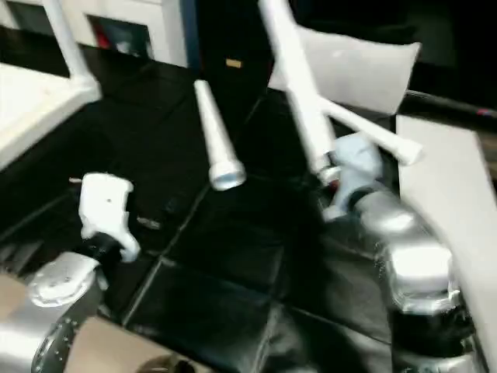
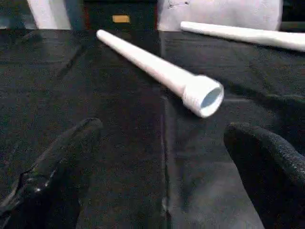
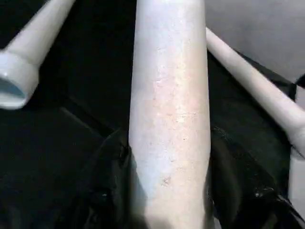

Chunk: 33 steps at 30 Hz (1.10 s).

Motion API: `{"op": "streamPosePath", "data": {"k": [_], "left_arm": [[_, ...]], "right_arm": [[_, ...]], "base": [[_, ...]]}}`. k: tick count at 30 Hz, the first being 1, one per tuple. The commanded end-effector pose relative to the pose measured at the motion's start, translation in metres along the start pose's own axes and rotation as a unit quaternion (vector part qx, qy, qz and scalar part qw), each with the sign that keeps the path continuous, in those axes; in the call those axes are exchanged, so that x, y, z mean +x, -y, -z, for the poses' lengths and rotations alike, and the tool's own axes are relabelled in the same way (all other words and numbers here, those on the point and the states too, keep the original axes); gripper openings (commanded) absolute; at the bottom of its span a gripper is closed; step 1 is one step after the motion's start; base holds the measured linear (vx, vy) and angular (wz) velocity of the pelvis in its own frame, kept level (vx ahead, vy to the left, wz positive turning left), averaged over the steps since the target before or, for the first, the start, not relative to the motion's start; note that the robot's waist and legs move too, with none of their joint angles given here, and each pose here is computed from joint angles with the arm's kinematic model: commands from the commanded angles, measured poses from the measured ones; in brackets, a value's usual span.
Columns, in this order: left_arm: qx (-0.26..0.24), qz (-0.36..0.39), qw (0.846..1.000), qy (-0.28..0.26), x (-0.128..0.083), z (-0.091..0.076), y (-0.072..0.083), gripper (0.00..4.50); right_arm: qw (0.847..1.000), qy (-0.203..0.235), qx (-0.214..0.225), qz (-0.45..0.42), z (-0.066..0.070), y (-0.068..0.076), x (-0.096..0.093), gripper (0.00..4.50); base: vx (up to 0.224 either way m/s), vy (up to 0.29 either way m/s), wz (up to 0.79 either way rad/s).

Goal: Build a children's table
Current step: Pick table leg

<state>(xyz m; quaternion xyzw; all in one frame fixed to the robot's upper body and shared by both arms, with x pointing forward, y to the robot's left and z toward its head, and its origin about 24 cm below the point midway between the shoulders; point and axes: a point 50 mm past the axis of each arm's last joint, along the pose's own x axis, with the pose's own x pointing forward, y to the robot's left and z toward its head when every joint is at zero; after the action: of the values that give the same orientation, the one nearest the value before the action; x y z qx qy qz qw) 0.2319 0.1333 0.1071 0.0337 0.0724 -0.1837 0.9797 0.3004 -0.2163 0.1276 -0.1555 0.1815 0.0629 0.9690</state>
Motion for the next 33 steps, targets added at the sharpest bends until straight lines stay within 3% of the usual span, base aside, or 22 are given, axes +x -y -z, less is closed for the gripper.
{"op": "streamPosePath", "data": {"k": [1,3,4,6,7,8,12,16,17,24,33], "left_arm": [[0.007,0.050,0.999,0.003,-0.003,-0.009,0.005,4.50],[0.009,0.065,0.998,0.002,-0.004,-0.010,0.007,4.50],[0.012,0.081,0.997,0.003,-0.005,-0.013,0.009,4.50],[0.012,0.081,0.997,0.003,-0.005,-0.013,0.009,4.50],[0.018,0.099,0.995,0.007,-0.006,-0.017,0.011,4.50],[0.019,0.104,0.994,0.008,-0.007,-0.018,0.011,4.50],[0.020,0.106,0.994,0.006,-0.007,-0.018,0.012,4.50],[0.025,0.119,0.992,-0.012,-0.008,-0.015,0.012,4.50],[0.025,0.119,0.992,-0.012,-0.008,-0.015,0.012,4.50],[0.032,0.138,0.990,-0.024,-0.009,-0.012,0.012,4.50],[0.034,0.160,0.986,-0.032,-0.017,-0.009,0.017,4.50]], "right_arm": [[0.999,0.002,-0.027,0.033,-0.007,0.024,0.002,1.94],[0.998,-0.003,-0.036,0.043,-0.007,0.032,0.003,1.94],[0.997,-0.010,-0.050,0.056,-0.009,0.042,0.006,1.94],[0.997,-0.010,-0.050,0.056,-0.009,0.042,0.006,1.94],[0.995,-0.015,-0.064,0.078,-0.013,0.060,0.010,1.94],[0.994,-0.016,-0.068,0.084,-0.014,0.066,0.011,1.94],[0.994,-0.040,-0.079,0.067,-0.009,0.064,0.017,1.94],[0.988,-0.111,-0.109,0.026,0.014,0.052,0.039,1.94],[0.988,-0.111,-0.109,0.026,0.014,0.052,0.039,1.94],[0.965,-0.188,-0.181,0.017,0.038,0.055,0.060,1.94],[0.949,-0.200,-0.242,-0.020,0.026,0.063,0.066,1.94]], "base": [[0.000,0.000,0.00],[0.000,0.000,0.00],[-0.009,0.058,0.00],[-0.005,0.060,-0.01],[0.004,0.052,-0.04],[0.004,0.052,-0.04],[0.000,0.000,0.00],[0.000,0.000,0.00],[0.000,0.000,0.00],[0.000,0.000,0.00],[0.000,0.000,0.00]]}}
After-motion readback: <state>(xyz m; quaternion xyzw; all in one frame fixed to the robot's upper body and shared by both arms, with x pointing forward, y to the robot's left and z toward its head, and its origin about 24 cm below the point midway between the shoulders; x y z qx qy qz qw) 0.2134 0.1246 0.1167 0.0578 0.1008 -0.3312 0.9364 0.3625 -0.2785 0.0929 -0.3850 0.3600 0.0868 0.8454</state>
